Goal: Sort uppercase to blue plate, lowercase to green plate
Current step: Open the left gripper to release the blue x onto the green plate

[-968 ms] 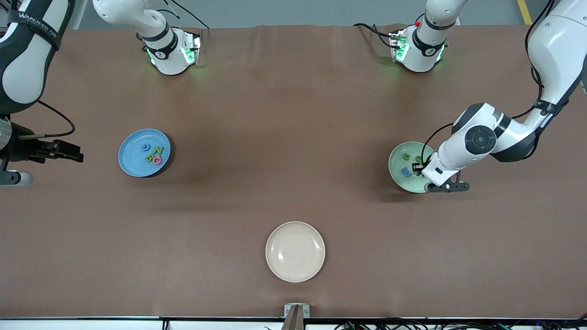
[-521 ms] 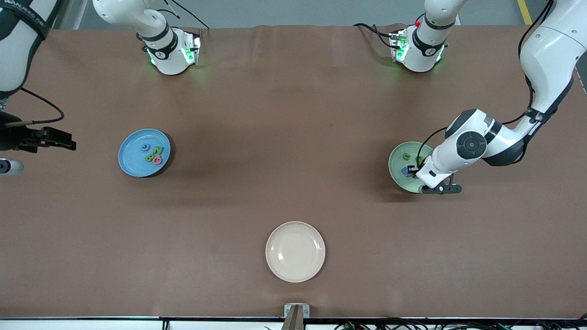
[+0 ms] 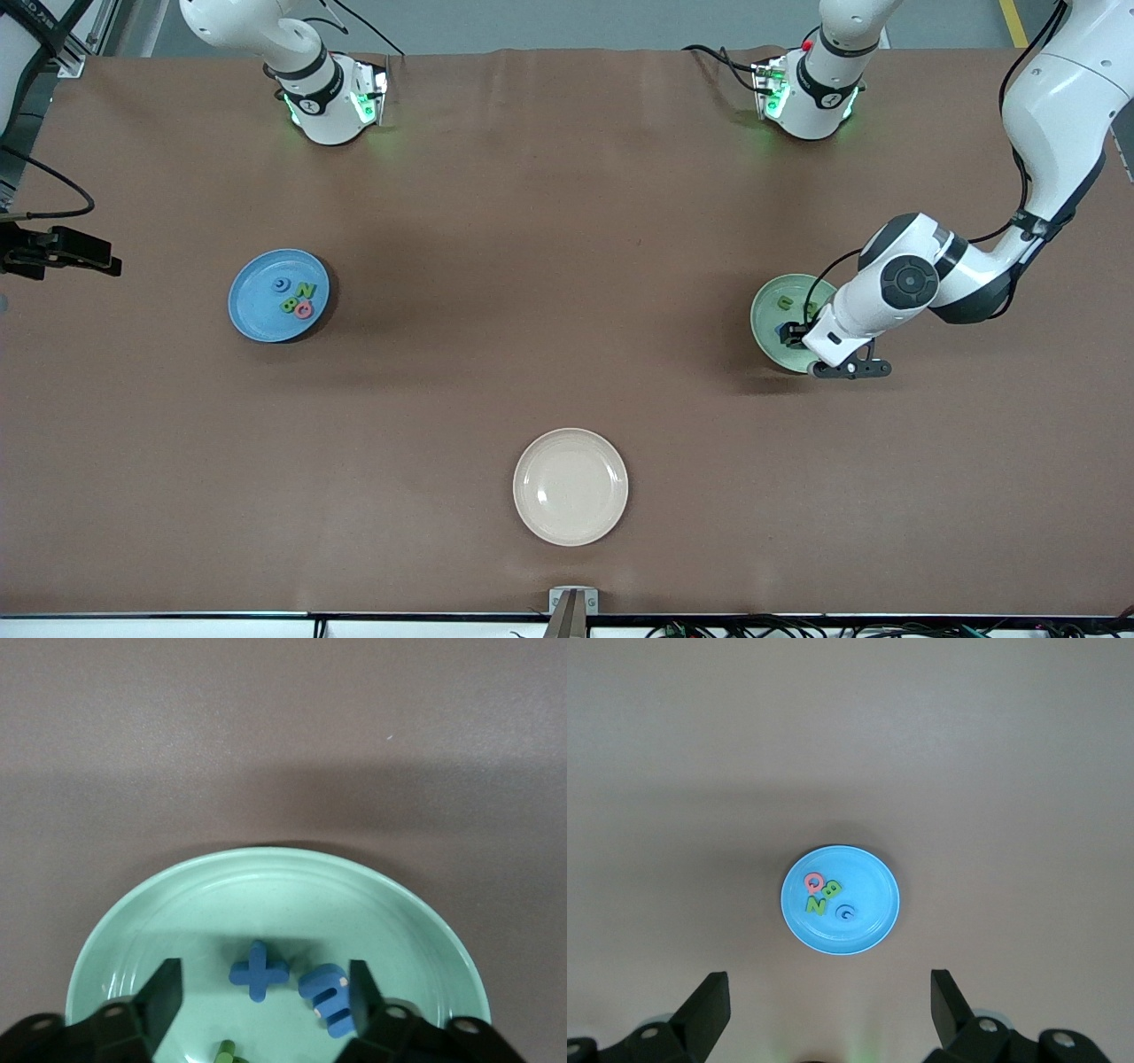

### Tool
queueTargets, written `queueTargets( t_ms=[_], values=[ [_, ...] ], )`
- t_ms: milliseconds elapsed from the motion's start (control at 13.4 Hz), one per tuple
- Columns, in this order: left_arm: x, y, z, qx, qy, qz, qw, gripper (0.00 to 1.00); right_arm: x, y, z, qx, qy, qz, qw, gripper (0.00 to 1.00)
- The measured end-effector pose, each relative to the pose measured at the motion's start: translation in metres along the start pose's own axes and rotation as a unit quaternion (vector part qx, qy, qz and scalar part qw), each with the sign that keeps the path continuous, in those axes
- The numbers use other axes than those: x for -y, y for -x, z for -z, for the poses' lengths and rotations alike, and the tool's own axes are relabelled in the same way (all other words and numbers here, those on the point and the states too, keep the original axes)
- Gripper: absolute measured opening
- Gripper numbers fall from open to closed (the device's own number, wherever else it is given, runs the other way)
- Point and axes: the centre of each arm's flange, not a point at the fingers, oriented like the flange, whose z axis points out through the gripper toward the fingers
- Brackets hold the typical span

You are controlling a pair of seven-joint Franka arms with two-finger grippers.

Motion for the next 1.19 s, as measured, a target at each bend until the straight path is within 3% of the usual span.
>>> queueTargets(
  t_ms=[74, 223, 819, 1191],
  values=[
    [0.000, 0.000, 0.000, -0.001, 0.000, 0.000, 1.000, 0.96, 0.001, 0.000, 0.000, 0.001, 0.000, 0.001, 1.000, 1.00],
    [0.001, -0.002, 0.002, -0.003, 0.000, 0.002, 1.000, 1.00, 0.007, 0.000, -0.001, 0.004, -0.001, 0.006, 1.000, 1.00],
    [-0.002, -0.012, 0.012, -0.012, 0.002, 0.004, 1.000, 1.00, -0.003, -0.012, -0.015, 0.017, -0.018, 0.016, 1.000, 1.00],
    [0.016, -0.016, 0.034, 0.028, 0.054, -0.033, 0.998, 1.00, -0.008, -0.013, -0.007, 0.016, -0.015, 0.057, 0.998, 1.00]
  ],
)
